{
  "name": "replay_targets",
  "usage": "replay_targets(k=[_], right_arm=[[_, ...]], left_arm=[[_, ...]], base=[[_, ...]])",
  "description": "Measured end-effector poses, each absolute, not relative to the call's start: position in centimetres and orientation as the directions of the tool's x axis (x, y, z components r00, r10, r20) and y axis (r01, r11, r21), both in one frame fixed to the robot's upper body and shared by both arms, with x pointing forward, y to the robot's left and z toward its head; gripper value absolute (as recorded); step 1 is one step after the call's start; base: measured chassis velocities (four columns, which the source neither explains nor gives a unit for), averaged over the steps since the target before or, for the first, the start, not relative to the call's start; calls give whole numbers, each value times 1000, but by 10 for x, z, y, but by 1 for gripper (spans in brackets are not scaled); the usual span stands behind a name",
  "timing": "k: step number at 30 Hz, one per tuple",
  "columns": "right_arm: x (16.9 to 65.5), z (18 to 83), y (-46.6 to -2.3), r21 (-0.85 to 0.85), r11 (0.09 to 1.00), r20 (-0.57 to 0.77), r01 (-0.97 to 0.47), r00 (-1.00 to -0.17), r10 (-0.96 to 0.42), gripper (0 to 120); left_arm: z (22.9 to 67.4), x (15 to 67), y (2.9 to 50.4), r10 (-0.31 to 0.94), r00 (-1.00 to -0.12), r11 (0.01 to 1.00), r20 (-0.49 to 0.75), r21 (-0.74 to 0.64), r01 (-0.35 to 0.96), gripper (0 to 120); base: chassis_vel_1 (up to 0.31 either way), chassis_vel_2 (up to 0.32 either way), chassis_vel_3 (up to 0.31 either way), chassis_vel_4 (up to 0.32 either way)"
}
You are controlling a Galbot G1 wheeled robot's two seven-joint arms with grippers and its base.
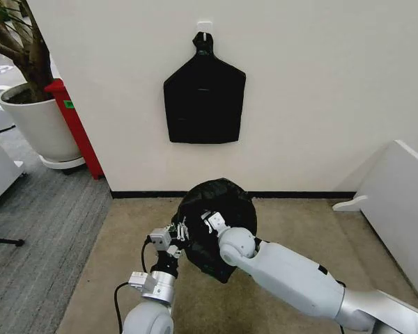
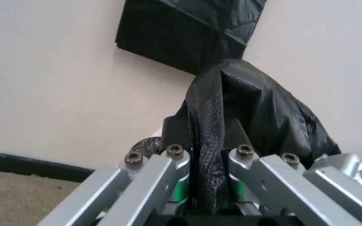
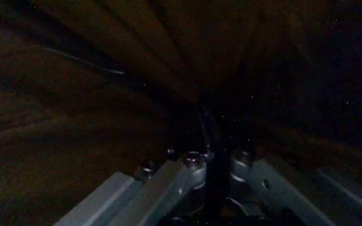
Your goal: Place the garbage bag over the trash bin.
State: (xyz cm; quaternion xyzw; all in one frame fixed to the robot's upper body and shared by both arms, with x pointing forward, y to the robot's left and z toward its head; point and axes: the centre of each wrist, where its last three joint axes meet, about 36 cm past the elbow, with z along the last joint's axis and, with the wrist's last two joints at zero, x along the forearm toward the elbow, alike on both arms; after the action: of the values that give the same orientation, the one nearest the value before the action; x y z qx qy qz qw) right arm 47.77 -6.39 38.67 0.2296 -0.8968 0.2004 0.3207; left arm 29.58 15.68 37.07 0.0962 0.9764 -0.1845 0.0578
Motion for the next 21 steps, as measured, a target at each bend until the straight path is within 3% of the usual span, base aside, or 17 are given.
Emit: replay_targets(k=[21], right_arm=[[498,406,-60,-220,827,636,-517,-719,-281,0]], left_arm=[[365,285,151,169,-977,913,-129,-354,205,5]], base=[[0,0,0,0]])
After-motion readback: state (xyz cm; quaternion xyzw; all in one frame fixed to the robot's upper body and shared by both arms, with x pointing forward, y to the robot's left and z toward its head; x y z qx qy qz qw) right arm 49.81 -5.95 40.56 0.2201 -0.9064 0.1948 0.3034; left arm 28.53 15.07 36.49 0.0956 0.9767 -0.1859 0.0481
